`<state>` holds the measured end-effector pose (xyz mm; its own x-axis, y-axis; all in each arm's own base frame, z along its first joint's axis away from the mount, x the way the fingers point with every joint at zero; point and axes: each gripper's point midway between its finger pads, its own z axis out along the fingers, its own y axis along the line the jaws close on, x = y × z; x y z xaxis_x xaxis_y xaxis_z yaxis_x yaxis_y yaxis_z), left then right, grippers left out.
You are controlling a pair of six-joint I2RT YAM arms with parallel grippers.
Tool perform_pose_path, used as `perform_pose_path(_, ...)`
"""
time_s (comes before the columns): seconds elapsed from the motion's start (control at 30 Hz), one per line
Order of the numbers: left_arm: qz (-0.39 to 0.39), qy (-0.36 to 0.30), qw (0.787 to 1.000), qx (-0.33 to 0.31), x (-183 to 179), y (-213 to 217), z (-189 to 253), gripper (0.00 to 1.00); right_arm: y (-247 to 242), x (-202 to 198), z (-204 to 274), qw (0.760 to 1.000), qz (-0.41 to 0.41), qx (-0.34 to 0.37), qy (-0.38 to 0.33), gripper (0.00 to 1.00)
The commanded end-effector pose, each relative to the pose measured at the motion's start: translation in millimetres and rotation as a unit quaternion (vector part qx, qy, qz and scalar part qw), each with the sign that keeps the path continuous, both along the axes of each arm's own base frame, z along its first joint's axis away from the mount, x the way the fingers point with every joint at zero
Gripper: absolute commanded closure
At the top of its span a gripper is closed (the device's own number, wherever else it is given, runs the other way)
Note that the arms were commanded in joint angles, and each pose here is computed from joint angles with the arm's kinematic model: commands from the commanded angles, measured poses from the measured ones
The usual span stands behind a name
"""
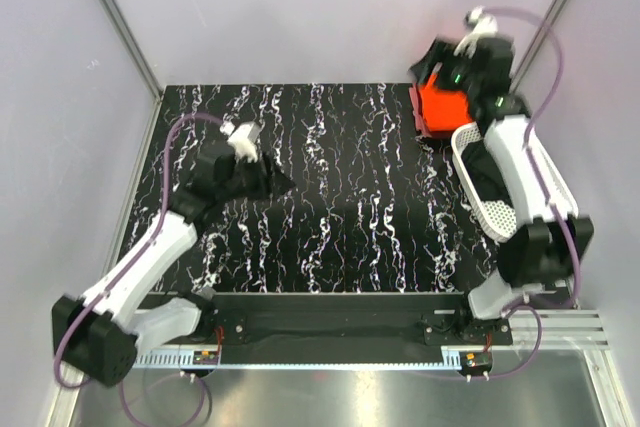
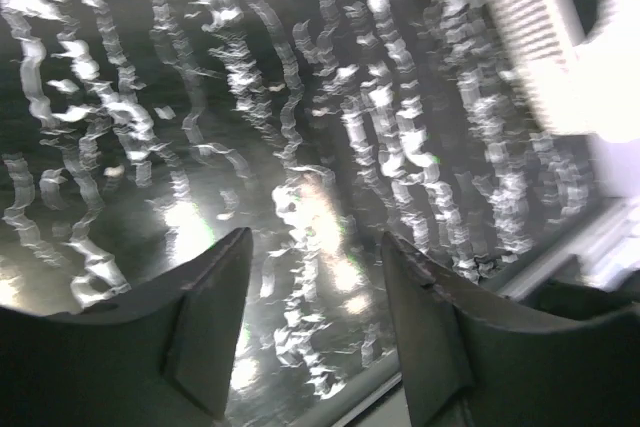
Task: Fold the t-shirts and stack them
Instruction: Neatly place the folded tshirt to the corner
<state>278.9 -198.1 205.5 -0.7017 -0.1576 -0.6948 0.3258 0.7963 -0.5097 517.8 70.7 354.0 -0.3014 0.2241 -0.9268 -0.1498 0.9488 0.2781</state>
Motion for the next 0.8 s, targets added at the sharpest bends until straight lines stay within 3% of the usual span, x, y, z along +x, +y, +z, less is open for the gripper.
perform_pose_path(0.0,-0.023,-0.028,0.993,-0.115,-19,-17,27,0.39,83,-64,-43,0.977,0.127,0.162,0.058,0.21)
perform_pose_path(0.13,-0.036,-0.022,0.982,-0.183,-47,-18,19,0.36,107,-162,-88,0.94,0.148,0.298,0.07,0.15)
perform_pose_path(0.23,-0.042,-0.008,0.971,-0.235,-64,-20,8,0.32,105,-214,-110,0.923,0.15,0.347,0.075,0.07)
perform_pose_path(0.3,-0.054,-0.01,0.953,-0.299,-74,-24,17,0.32,102,-235,-120,0.917,0.152,0.36,0.078,0.01)
perform_pose_path(0.33,-0.068,-0.035,0.94,-0.331,-82,-24,17,0.31,100,-254,-127,0.909,0.153,0.378,0.081,0.0)
perform_pose_path(0.37,-0.059,-0.013,0.926,-0.372,-88,-22,17,0.31,99,-263,-131,0.904,0.151,0.39,0.083,0.0)
perform_pose_path(0.47,-0.049,-0.03,0.888,-0.456,-104,-10,15,0.28,94,-296,-151,0.878,0.141,0.446,0.1,0.0)
perform_pose_path(0.5,-0.044,-0.028,0.882,-0.468,-109,-6,10,0.27,91,-309,-141,0.865,0.151,0.472,0.082,0.0)
perform_pose_path(0.53,-0.049,-0.047,0.873,-0.484,-115,-2,14,0.25,91,-317,-169,0.859,0.131,0.48,0.12,0.0)
perform_pose_path(0.6,-0.031,-0.029,0.865,-0.5,-122,5,-4,0.25,88,-328,-181,0.848,0.121,0.498,0.137,0.0)
perform_pose_path(0.7,-0.048,-0.034,0.867,-0.495,-131,4,-8,0.24,96,-346,-217,0.834,0.114,0.489,0.227,0.0)
perform_pose_path(0.77,-0.057,-0.042,0.869,-0.49,-134,3,-8,0.24,99,-351,-225,0.833,0.121,0.479,0.25,0.0)
